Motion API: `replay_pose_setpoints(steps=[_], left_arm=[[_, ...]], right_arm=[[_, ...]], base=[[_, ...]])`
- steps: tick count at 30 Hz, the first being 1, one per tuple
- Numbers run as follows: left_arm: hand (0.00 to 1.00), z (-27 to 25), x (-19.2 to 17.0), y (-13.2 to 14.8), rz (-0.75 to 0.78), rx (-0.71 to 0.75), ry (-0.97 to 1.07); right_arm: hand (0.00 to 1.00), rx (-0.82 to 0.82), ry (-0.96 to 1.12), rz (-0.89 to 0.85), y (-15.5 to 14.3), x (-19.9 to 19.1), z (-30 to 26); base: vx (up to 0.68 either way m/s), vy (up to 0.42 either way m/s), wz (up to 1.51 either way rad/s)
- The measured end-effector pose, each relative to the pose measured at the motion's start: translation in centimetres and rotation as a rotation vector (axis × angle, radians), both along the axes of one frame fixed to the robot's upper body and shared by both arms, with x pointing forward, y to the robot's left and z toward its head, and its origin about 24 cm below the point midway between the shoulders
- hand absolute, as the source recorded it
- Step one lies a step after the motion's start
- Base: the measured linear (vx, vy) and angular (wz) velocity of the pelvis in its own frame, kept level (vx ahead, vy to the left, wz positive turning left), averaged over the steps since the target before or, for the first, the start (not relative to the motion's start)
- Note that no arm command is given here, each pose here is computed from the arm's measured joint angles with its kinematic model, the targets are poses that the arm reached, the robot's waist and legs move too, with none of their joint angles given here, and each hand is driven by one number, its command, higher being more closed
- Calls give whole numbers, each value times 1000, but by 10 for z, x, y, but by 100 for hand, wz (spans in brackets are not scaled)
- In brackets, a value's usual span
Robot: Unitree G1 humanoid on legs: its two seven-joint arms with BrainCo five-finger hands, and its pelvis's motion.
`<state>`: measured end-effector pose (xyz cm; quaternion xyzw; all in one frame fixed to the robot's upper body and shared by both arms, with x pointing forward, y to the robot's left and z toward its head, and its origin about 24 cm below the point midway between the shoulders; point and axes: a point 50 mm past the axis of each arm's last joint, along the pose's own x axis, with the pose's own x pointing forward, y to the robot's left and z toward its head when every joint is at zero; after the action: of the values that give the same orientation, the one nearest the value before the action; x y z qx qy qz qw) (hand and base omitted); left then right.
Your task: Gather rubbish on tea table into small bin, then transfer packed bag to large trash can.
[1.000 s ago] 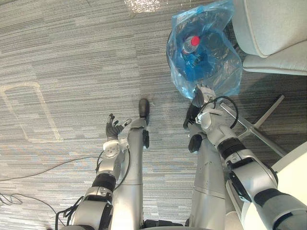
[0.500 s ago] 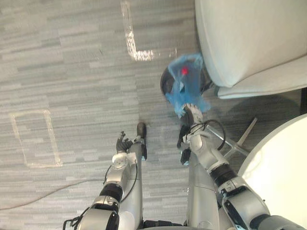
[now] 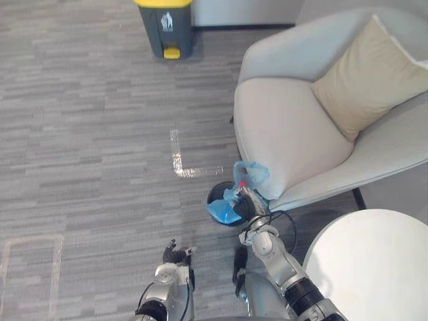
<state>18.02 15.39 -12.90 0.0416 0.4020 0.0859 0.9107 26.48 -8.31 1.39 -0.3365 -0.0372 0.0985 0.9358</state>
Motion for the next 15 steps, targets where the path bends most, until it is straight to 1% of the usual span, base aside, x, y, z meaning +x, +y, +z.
replay_pose_setpoints(steps=[3, 6, 10, 15], left_arm=[[0, 1, 1, 4, -53, 42, -2], [0, 11, 10, 10, -109, 92, -64], [0, 32, 24, 13, -170, 132, -189], [0, 73, 45, 2, -243, 127, -410]], right_arm=[[100, -10, 5, 22, -7, -1, 0], [100, -22, 5, 41, -15, -1, 2], [100, 4, -24, 85, -19, -2, 11], [100, -14, -30, 129, -28, -3, 17]], base=[[66, 29, -3], [33, 19, -1], [6, 8, -3], [-43, 6, -7]])
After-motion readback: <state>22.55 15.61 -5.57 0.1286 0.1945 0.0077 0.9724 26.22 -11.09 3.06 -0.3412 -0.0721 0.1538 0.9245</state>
